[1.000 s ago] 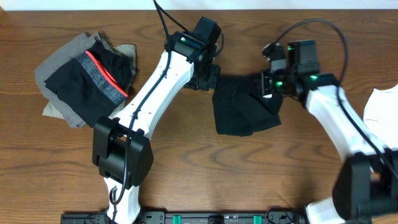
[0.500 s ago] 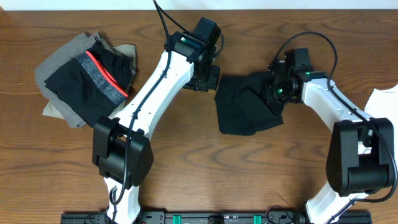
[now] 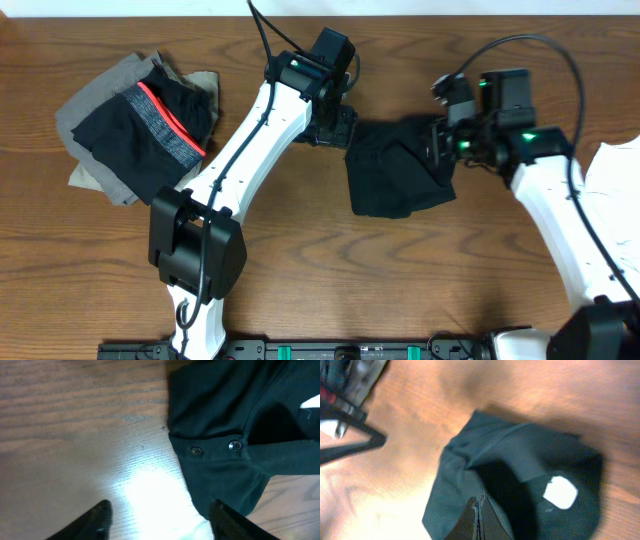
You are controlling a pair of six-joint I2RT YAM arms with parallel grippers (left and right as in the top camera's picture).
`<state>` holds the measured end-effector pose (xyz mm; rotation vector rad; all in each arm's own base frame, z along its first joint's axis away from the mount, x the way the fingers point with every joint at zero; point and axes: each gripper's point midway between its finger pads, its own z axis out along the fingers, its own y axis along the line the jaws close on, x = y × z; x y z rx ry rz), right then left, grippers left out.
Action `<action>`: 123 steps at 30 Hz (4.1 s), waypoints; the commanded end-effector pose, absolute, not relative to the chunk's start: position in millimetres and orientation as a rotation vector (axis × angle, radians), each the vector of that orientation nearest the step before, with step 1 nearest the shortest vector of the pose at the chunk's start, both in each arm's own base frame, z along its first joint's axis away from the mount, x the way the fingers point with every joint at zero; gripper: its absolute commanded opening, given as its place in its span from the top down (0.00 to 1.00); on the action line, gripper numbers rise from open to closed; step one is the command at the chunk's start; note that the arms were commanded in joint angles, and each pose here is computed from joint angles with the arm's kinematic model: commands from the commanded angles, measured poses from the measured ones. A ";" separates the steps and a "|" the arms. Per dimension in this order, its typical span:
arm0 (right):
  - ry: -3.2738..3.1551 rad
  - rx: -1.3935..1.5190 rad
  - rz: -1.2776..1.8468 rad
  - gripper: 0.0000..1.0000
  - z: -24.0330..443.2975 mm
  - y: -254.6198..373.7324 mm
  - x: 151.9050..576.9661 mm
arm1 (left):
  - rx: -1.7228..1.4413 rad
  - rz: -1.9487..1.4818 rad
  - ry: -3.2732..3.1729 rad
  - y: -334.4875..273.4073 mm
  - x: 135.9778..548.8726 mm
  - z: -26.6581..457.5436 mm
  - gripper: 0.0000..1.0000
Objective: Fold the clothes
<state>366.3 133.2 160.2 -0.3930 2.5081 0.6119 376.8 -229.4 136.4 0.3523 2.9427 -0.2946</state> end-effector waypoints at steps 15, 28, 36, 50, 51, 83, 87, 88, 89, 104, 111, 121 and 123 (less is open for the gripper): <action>2.883 0.009 0.292 0.99 10.3 80.0 387.1 | 0.350 -0.289 2.950 -229.1 375.8 134.0 0.20; 2.876 -0.089 0.507 0.99 18.4 101.9 379.5 | 0.310 -0.487 2.936 -252.9 377.0 126.5 0.11; 2.664 -0.104 0.463 0.79 113.8 90.4 381.3 | 0.250 -0.738 2.906 -280.5 376.9 86.2 0.10; 2.600 -0.066 0.404 0.63 141.8 75.5 379.4 | 0.238 -1.015 2.901 -305.8 364.7 35.9 0.07; 2.598 -0.066 0.404 0.63 142.0 75.6 379.6 | 0.243 -1.048 2.906 -309.0 363.2 31.5 0.07; 2.609 -0.066 0.408 0.68 140.8 75.7 377.3 | -0.034 -1.181 3.003 -262.9 369.4 15.0 0.02; 2.611 -0.066 0.408 0.69 140.5 75.7 376.8 | -0.011 -1.179 3.021 -266.4 360.2 9.4 0.02; 2.611 -0.066 0.408 0.69 140.5 75.9 376.7 | -0.010 -1.180 3.017 -266.6 361.0 10.6 0.02; 2.610 -0.075 0.412 0.69 140.7 77.0 376.6 | -0.009 -1.189 3.007 -266.3 362.5 14.1 0.02; 2.523 -0.411 0.796 0.98 89.0 154.8 403.4 | 0.110 -1.262 2.821 -269.3 374.9 82.1 0.02; 2.666 -0.253 0.697 0.99 26.3 137.7 414.3 | 0.041 -1.251 2.825 -249.9 379.2 89.6 0.02; 2.760 -0.181 0.557 0.99 11.4 117.8 406.4 | -0.054 -1.215 2.894 -211.2 376.5 73.4 0.02; 2.762 -0.175 0.559 0.99 11.4 117.9 406.2 | -0.063 -1.216 2.913 -211.9 374.2 63.5 0.02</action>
